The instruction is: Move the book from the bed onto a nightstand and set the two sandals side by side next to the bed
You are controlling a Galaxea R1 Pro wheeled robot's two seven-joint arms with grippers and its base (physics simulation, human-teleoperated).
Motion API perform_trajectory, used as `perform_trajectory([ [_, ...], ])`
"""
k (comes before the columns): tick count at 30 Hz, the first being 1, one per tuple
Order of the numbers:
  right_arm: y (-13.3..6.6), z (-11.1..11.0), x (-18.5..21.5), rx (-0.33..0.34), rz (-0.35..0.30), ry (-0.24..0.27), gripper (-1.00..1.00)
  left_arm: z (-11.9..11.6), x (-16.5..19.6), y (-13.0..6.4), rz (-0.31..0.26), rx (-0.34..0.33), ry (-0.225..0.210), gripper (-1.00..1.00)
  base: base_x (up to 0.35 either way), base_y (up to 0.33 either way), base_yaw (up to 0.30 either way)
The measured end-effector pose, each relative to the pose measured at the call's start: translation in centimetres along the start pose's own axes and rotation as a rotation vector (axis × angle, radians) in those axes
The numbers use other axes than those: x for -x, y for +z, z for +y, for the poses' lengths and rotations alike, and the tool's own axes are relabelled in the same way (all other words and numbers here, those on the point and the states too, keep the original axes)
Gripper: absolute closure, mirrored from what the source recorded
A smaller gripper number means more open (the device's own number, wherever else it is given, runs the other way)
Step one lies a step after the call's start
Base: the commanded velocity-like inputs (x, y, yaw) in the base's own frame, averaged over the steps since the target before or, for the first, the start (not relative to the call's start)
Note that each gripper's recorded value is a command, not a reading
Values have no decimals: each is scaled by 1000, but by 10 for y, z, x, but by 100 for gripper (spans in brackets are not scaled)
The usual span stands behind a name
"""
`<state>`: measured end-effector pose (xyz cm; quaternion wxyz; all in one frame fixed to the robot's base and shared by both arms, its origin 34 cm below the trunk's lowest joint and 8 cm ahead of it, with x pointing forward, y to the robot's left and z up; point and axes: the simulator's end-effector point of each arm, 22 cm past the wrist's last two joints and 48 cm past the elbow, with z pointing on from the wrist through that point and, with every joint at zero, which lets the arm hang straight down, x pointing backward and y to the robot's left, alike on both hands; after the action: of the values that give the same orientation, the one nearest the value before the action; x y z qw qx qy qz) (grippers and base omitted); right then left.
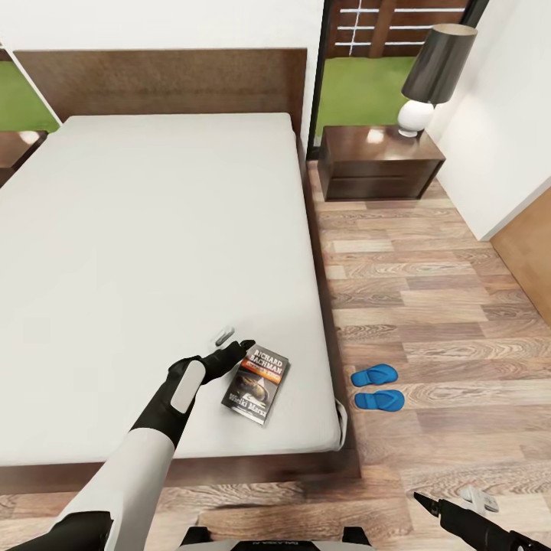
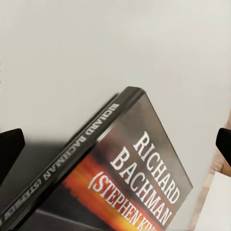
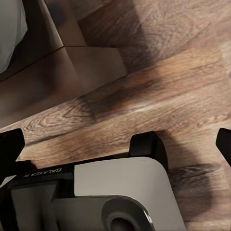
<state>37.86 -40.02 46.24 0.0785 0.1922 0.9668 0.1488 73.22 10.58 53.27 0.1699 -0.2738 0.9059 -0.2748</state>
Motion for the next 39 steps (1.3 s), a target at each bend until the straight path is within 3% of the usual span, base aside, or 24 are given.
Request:
perform_trajectory([
  [39,9,-3,-1,0,0,0,-100,5,-1,7,-1,-1,-1,-100,0,0,0],
])
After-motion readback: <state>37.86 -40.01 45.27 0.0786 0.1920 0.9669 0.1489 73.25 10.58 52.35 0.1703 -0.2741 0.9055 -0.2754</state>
